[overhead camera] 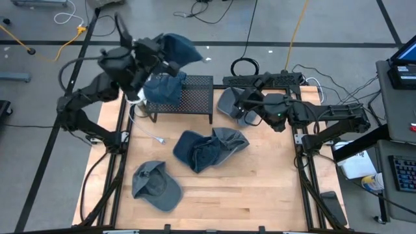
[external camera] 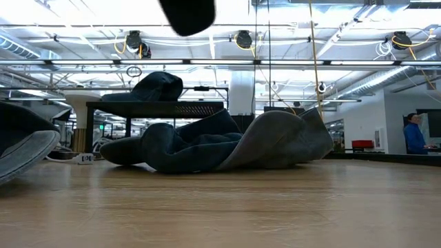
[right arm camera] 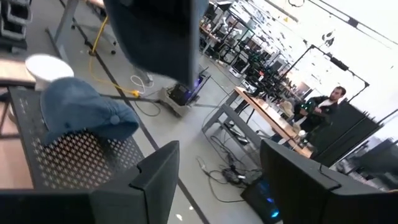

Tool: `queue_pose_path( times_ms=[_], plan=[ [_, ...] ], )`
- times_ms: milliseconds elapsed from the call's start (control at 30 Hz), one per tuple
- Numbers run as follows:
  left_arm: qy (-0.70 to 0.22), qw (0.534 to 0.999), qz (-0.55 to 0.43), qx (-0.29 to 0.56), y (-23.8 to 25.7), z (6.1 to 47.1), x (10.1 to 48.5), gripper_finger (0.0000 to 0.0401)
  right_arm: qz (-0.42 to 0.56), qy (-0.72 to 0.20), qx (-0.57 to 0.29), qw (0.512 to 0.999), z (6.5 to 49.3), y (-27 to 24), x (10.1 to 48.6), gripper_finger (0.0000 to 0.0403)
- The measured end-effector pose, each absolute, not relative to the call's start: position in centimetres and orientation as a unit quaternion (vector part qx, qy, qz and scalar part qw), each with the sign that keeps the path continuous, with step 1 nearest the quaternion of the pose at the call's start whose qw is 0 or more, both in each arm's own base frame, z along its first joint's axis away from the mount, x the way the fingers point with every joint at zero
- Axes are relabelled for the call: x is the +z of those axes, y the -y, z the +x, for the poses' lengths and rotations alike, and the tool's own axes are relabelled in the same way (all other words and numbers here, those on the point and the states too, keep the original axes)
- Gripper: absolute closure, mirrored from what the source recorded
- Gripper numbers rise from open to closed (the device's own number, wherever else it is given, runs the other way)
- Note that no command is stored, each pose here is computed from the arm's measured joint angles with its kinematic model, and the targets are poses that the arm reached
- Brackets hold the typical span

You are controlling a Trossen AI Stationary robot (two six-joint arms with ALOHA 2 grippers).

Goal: Pick & Place hat
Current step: Stack the right blue cap on the other blue cap on the shelf

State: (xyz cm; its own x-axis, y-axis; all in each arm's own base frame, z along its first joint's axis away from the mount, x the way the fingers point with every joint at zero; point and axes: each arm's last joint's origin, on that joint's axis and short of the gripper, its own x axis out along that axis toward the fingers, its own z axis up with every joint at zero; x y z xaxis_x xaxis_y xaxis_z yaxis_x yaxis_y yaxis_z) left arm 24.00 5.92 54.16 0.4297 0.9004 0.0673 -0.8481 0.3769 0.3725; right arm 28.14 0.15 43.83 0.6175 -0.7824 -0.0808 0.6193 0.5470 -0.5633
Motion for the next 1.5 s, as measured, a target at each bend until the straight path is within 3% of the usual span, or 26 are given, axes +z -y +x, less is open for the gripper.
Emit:
queue_pose_path(
  times_ms=[100,433,833,1267,1500],
  plan=[
    [-0.101,0.837,0.156,0.514,-7.2,23.3,54.6,0.0375,-0.27,-0.179,-0.391,0.862,28.1,-0.2,43.6,0.0187],
    [-0.159,0.796,0.097,0.576,-10.8,23.1,55.5,0.0375,-0.269,-0.187,-0.349,0.878,28.2,-0.4,43.2,0.0183],
    [-0.313,0.761,-0.028,0.567,-15.0,21.6,50.8,0.0375,-0.319,-0.235,-0.305,0.866,28.1,-0.5,42.3,0.0185],
    [-0.249,0.703,-0.199,0.636,-15.5,19.3,50.1,0.0375,-0.317,-0.26,-0.297,0.862,27.9,-0.5,41.7,0.0187],
    [-0.198,0.679,-0.268,0.654,-16.2,18.8,50.1,0.0375,-0.31,-0.298,-0.238,0.871,27.6,-0.7,40.6,0.0186]
  ],
)
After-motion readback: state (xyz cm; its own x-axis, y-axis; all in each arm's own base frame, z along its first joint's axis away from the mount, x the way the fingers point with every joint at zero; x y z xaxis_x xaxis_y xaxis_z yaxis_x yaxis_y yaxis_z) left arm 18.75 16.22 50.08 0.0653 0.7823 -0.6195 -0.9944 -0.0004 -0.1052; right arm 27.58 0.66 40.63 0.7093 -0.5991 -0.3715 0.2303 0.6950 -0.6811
